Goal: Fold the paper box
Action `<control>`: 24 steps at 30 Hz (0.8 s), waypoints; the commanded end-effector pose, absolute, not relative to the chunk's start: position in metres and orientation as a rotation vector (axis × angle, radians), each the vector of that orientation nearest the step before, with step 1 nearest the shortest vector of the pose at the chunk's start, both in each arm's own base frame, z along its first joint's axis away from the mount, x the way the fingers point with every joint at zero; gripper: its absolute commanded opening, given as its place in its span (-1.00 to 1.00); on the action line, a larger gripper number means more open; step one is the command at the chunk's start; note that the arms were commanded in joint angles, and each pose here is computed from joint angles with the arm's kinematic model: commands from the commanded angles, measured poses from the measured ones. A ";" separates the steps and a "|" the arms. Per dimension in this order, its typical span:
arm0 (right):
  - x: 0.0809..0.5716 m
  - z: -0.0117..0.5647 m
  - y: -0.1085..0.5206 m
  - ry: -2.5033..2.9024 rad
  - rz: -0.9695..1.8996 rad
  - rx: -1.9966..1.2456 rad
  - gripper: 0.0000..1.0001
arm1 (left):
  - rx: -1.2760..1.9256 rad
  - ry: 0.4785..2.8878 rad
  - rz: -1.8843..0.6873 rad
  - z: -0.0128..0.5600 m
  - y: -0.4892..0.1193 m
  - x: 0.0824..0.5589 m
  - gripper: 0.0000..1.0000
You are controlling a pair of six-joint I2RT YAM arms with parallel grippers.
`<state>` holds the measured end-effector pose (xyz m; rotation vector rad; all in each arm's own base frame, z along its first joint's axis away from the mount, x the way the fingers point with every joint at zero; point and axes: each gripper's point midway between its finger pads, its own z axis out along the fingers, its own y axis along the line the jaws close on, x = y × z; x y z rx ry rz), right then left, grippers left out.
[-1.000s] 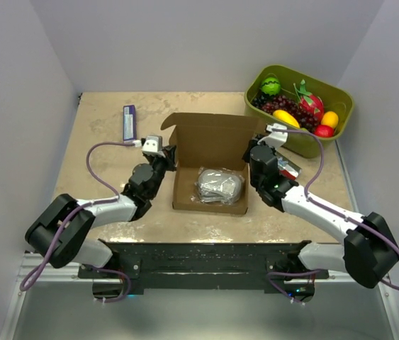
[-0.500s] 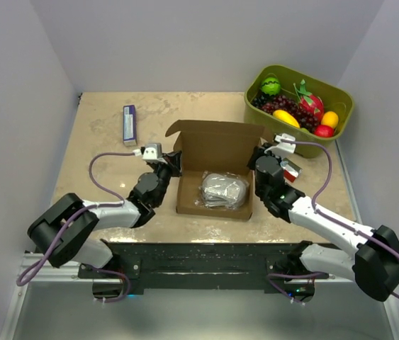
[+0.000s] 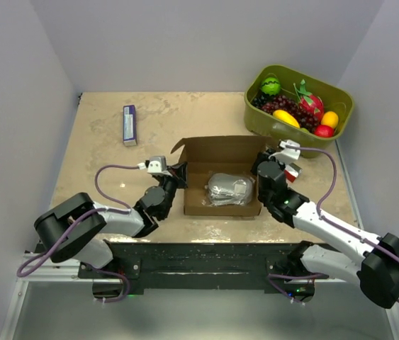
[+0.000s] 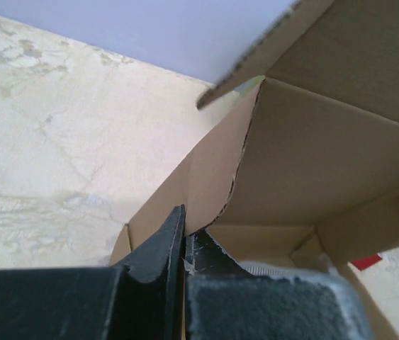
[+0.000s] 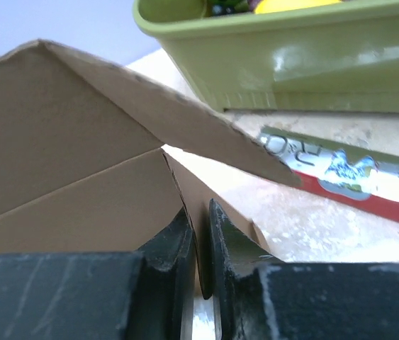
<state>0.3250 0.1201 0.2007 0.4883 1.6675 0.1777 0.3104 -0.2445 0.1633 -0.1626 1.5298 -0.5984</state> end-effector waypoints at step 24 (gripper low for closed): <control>0.243 0.163 0.118 2.080 0.237 0.302 0.60 | 0.019 1.855 -0.159 0.047 -0.200 0.274 -1.00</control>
